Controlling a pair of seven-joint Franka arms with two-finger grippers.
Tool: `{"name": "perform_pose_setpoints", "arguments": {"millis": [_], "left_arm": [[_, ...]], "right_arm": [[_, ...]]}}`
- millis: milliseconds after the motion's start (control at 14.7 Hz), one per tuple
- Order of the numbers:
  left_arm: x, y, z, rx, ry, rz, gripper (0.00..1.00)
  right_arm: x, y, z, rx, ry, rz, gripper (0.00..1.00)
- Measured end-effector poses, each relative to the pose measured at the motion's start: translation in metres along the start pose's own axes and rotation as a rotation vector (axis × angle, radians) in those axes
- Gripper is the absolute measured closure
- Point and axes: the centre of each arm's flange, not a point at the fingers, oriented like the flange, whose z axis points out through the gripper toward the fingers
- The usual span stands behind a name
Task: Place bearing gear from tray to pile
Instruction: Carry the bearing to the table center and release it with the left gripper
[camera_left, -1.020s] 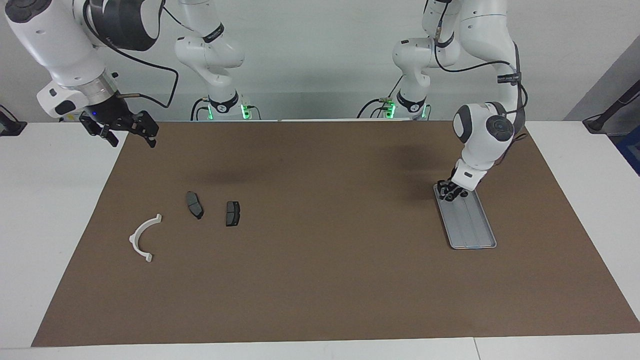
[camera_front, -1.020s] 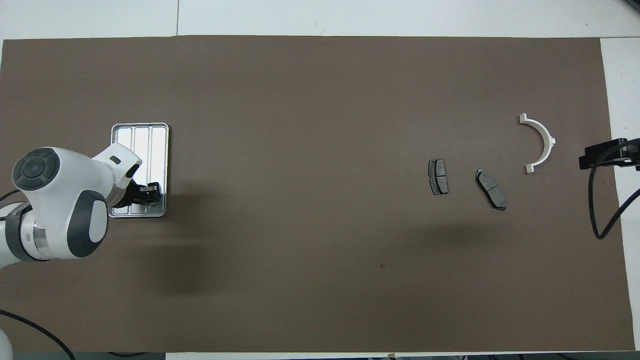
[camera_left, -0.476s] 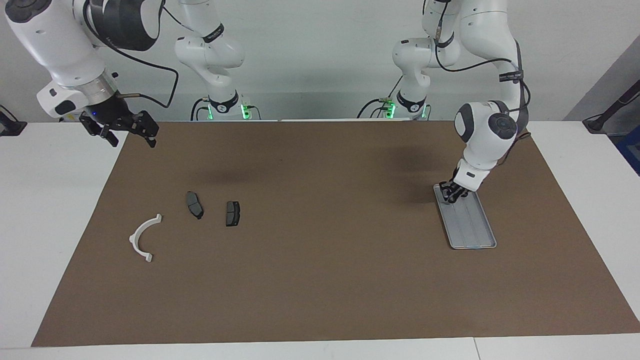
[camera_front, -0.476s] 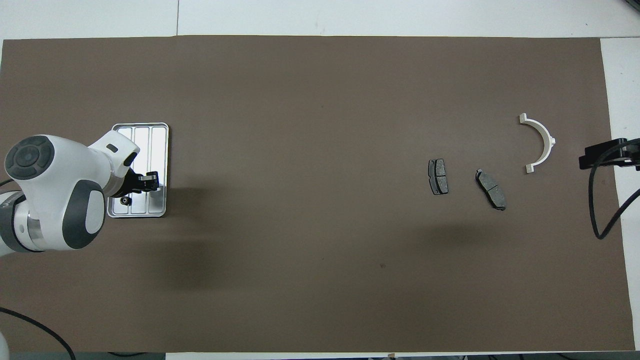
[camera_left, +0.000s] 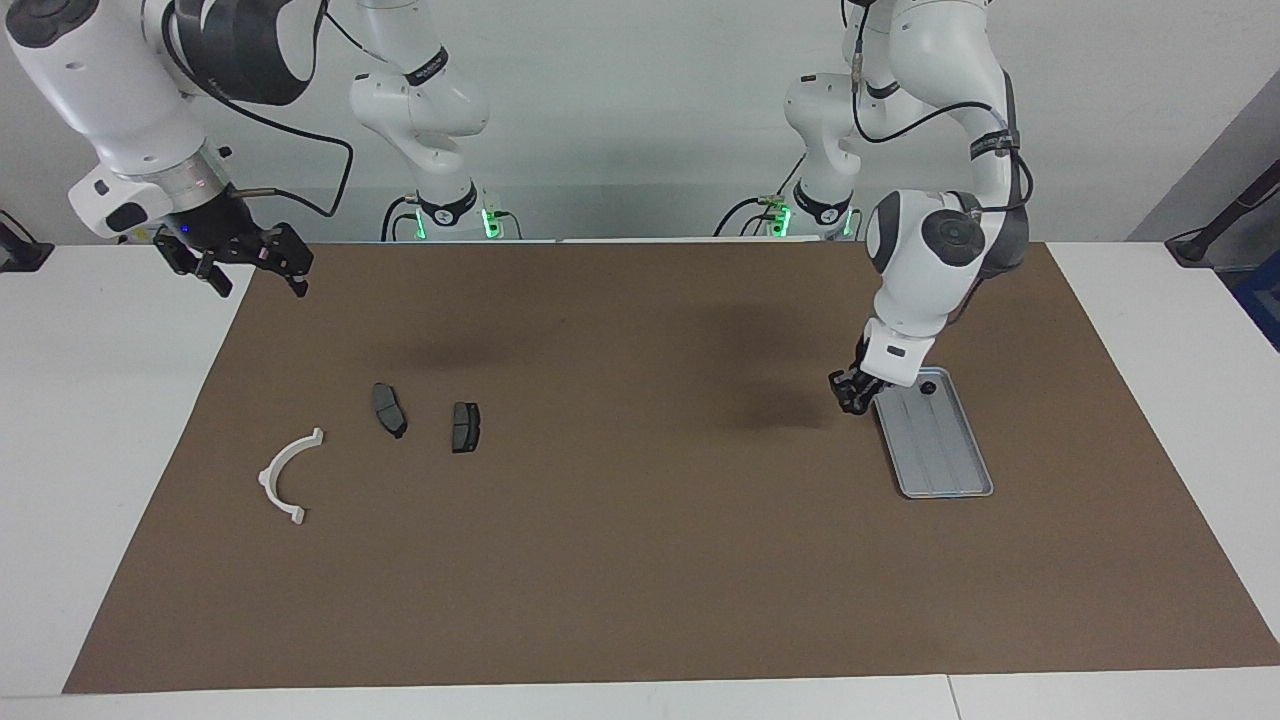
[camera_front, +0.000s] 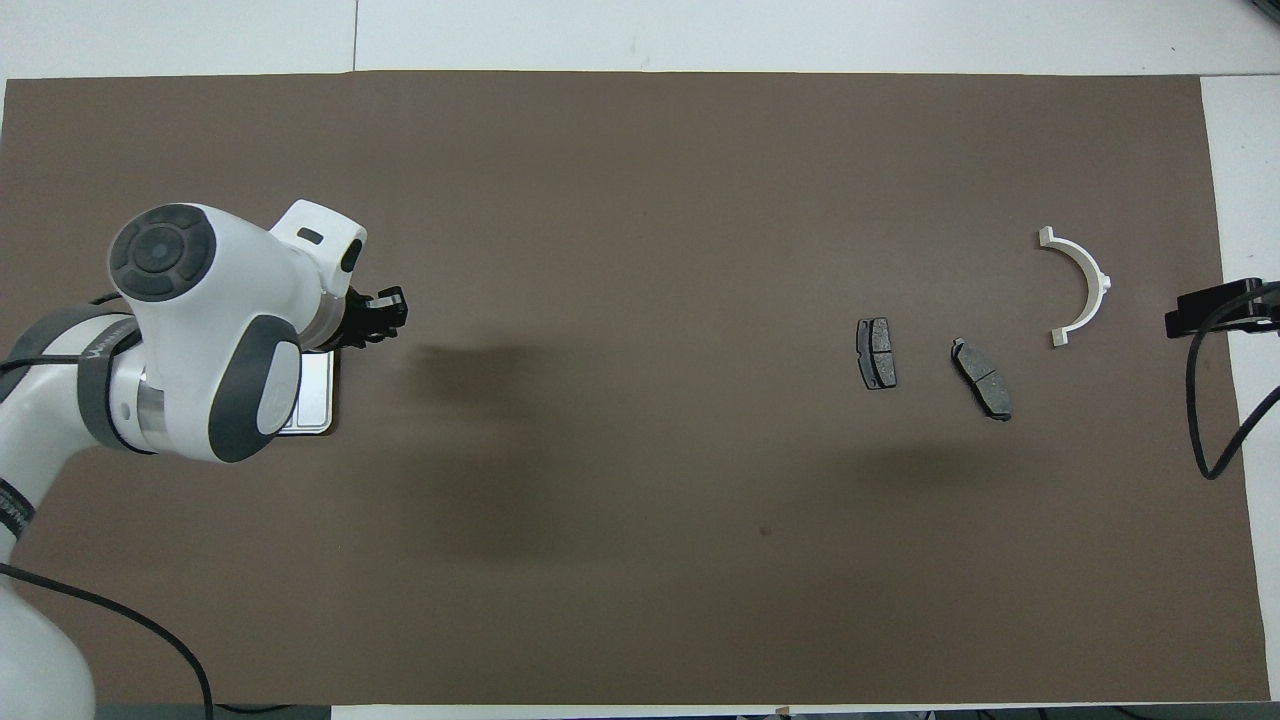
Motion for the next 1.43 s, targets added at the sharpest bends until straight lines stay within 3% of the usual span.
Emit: {"name": "perform_pose_setpoints", "arguments": {"millis": [408,816,1088,1429], "left_arm": [[-0.051,0.129,-0.017,-0.047,-0.006,-0.079,0.66],[-0.084,0.253,0.028,-0.020,-0.043,-0.137,0.66],[-0.104,0.294,0.068,0.006,-0.051,-0.166,0.66],[-0.121,0.306,0.075,0.013,-0.055,-0.154,0.66]], "right_arm": [[0.003,0.009,0.006,-0.004,0.028,-0.005,0.00],[0.012,0.003,0.017,-0.006,0.035,-0.020,0.00],[0.012,0.003,0.020,-0.005,0.029,-0.020,0.00],[0.009,0.002,0.024,-0.001,-0.001,-0.058,0.00]]}}
